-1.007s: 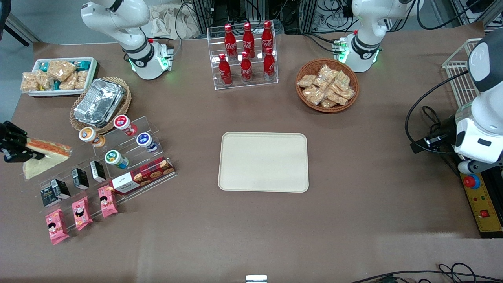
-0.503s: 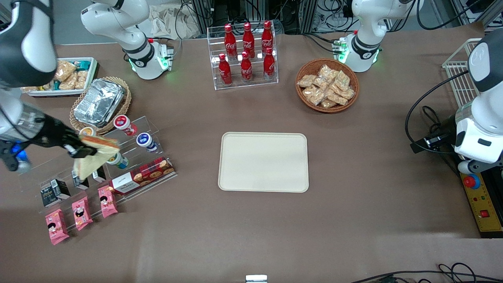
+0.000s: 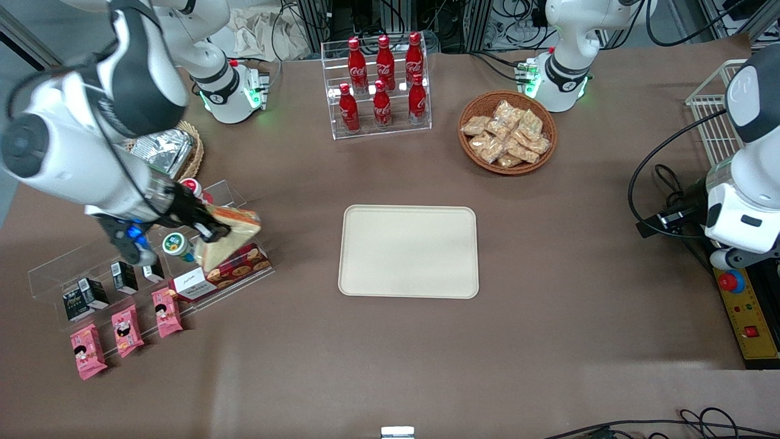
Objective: Place sandwich on tray
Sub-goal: 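Lift the sandwich off the rack and carry it toward the cream tray, then lower the sandwich onto the cream tray and open the right gripper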
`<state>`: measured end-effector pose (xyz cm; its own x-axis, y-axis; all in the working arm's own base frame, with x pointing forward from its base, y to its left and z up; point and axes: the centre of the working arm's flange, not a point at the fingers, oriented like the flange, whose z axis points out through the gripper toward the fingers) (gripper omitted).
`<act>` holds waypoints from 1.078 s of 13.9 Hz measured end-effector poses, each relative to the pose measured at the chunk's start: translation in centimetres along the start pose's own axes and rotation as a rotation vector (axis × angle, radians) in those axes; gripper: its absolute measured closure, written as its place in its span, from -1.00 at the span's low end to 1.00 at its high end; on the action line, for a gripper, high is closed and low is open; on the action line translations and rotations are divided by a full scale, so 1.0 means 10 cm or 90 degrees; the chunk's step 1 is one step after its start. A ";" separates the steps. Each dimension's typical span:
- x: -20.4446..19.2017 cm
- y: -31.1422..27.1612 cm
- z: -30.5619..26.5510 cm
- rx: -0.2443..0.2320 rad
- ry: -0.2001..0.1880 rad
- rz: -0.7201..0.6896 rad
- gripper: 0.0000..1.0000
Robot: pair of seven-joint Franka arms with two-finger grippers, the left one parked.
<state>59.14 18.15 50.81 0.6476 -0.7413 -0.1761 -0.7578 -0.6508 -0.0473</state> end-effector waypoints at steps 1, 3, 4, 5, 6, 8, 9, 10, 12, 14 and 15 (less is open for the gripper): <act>-0.11 -0.15 0.14 0.010 0.002 0.009 0.23; -0.34 -0.42 0.41 0.040 -0.005 0.048 0.23; -0.43 -0.53 0.53 0.052 -0.004 0.074 0.23; -0.53 -0.64 0.63 0.061 0.001 0.094 0.23; -0.65 -0.75 0.73 0.068 0.008 0.115 0.23; -0.90 -0.98 0.95 0.081 0.022 0.158 0.23; -1.01 -1.09 1.07 0.088 0.029 0.177 0.23; -1.11 -1.18 1.20 0.093 0.035 0.192 0.23; -1.27 -1.31 1.49 0.093 0.046 0.215 0.23; -1.33 -1.36 1.74 0.091 0.055 0.240 0.23; -1.34 -1.38 1.86 0.091 0.057 0.254 0.23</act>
<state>59.50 40.11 35.49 0.3011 -0.9458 -0.1218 -0.9496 -0.2857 -0.1292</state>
